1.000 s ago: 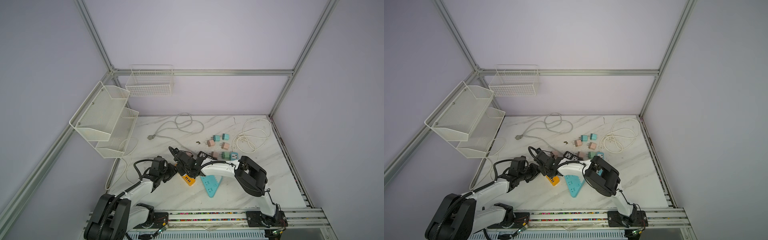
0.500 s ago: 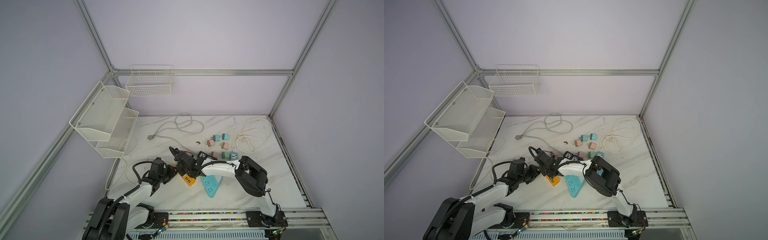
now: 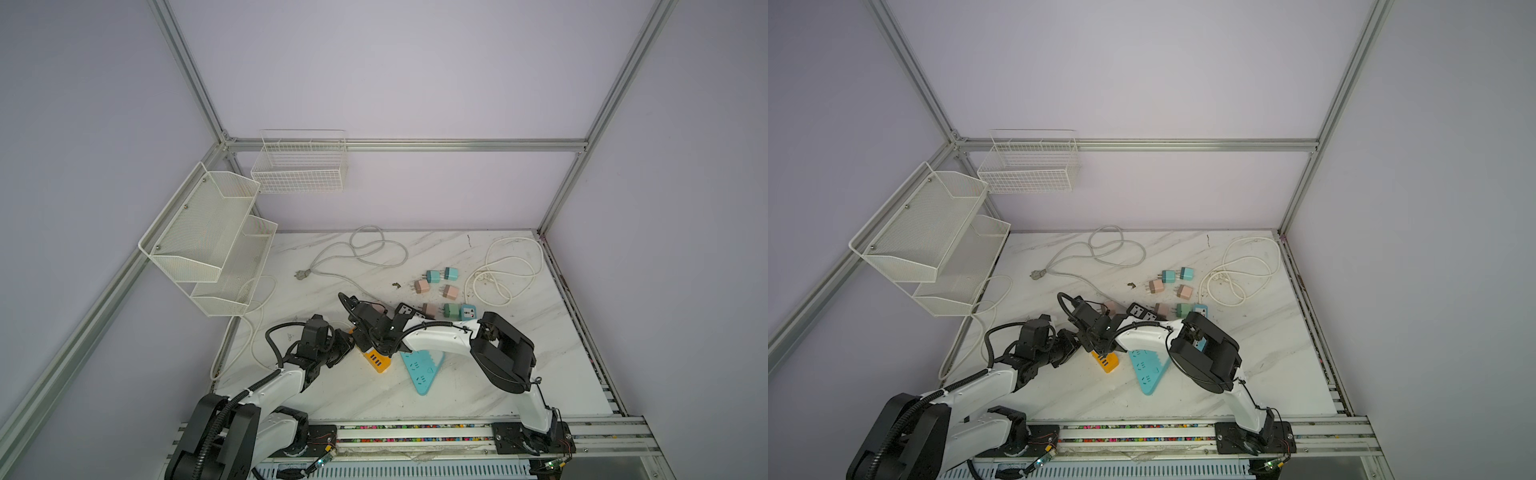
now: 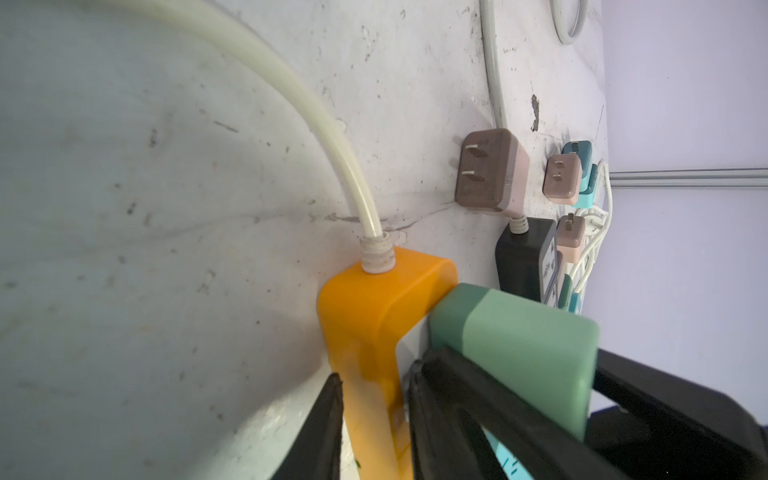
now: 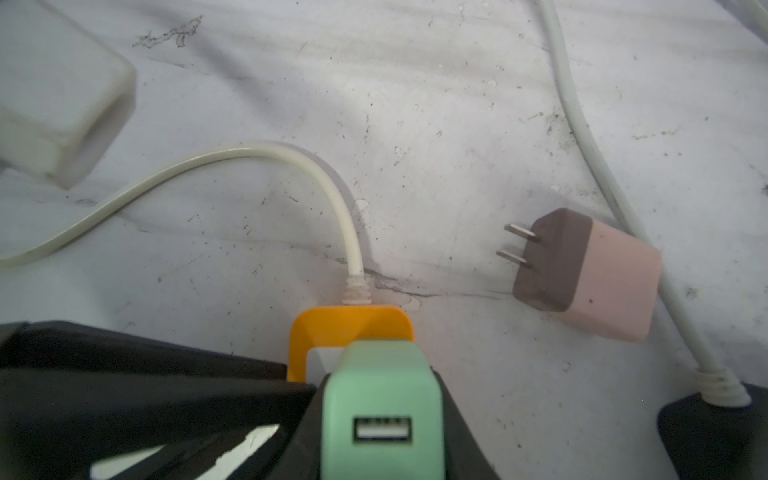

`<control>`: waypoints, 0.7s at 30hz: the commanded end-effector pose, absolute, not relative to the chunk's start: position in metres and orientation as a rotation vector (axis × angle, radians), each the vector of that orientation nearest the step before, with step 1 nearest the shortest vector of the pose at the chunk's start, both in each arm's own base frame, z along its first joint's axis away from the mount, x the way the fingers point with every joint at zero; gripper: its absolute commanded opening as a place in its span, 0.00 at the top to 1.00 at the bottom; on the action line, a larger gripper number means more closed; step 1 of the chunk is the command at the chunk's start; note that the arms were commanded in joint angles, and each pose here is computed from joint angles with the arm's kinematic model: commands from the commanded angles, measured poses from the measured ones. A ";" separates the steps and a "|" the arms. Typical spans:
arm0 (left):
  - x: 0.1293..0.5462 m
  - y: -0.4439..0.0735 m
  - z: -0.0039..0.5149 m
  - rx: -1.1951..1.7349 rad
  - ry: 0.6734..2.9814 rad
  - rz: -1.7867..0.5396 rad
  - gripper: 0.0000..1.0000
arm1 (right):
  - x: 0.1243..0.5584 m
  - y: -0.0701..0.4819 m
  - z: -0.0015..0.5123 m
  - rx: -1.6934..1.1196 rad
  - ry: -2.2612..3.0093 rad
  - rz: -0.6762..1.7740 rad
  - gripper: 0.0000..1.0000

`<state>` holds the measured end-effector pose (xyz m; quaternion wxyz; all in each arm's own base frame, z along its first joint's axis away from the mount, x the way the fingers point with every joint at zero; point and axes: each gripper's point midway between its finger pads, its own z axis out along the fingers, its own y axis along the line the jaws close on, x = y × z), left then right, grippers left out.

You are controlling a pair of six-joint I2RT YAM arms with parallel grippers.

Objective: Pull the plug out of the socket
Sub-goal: 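Pull the mint-green adapter out with the right gripper while the left holds the strip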

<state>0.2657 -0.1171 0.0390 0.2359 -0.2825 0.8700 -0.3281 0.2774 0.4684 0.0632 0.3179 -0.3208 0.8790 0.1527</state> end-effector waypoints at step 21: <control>0.223 -0.097 -0.010 -0.931 2.542 -0.715 0.75 | 0.257 0.489 0.084 -0.916 2.247 0.416 0.87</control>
